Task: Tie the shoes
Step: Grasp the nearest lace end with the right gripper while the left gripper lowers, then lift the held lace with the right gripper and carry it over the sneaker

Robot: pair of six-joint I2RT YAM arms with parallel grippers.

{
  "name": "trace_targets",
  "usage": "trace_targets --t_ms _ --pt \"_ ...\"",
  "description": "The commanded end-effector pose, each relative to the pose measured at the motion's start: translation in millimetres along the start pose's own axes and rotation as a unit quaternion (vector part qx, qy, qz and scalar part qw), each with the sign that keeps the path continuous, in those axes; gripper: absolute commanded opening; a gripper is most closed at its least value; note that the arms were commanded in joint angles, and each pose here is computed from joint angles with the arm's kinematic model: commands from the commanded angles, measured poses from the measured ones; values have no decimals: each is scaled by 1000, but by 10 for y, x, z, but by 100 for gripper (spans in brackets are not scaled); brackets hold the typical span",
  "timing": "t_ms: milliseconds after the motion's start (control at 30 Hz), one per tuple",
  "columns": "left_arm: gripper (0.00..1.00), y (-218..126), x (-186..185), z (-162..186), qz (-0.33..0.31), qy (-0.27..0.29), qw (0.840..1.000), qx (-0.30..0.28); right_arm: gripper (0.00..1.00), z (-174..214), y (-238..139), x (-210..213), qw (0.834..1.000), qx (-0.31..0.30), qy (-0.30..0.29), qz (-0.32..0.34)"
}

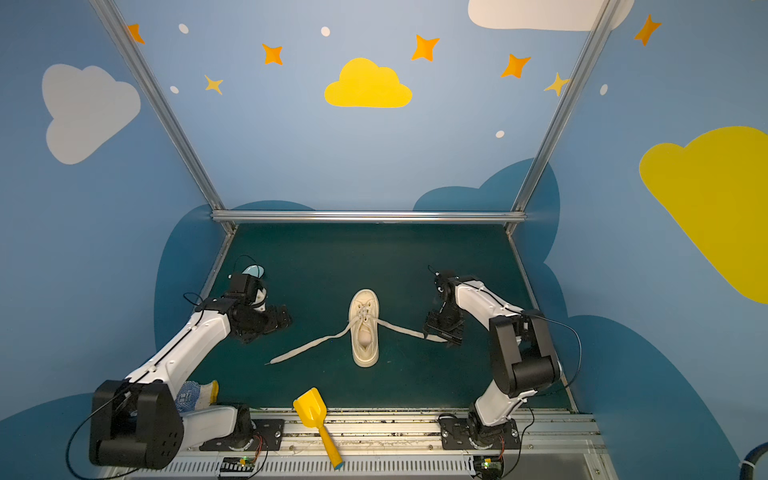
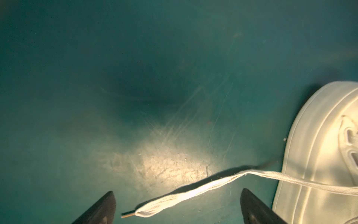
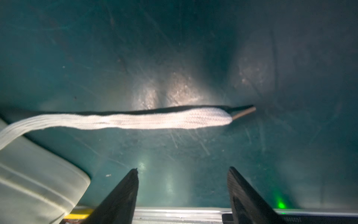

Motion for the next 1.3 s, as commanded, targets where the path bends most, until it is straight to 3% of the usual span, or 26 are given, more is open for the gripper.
trace_targets --t_ms 0,633,833,967,1133,1267 --pt "99 38 -47 54 21 -15 1000 10 66 -79 -24 117 999 -15 -31 3" --pt "99 312 -61 203 28 -35 997 61 53 -235 242 241 997 -11 -60 47" --pt "99 314 -111 208 19 -29 997 63 39 -198 372 253 996 -10 -62 65" --pt "99 324 -166 221 15 -22 997 67 24 -159 379 252 996 -16 -80 46" --pt "99 285 -228 261 -3 -8 997 74 7 -118 267 303 994 -12 -104 23" --pt "99 266 -224 323 -8 -19 997 81 2 -45 29 348 992 -35 -121 -14"
Point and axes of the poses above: each gripper's point midway between its finger pads, its own y axis out along the fingers, its own x axis along the line the jaws close on, z = x × y, the point moved 9 cm from there along -y, back along the fingers, and after that the axes turned 8 degrees about y, right-handed, at the moved point
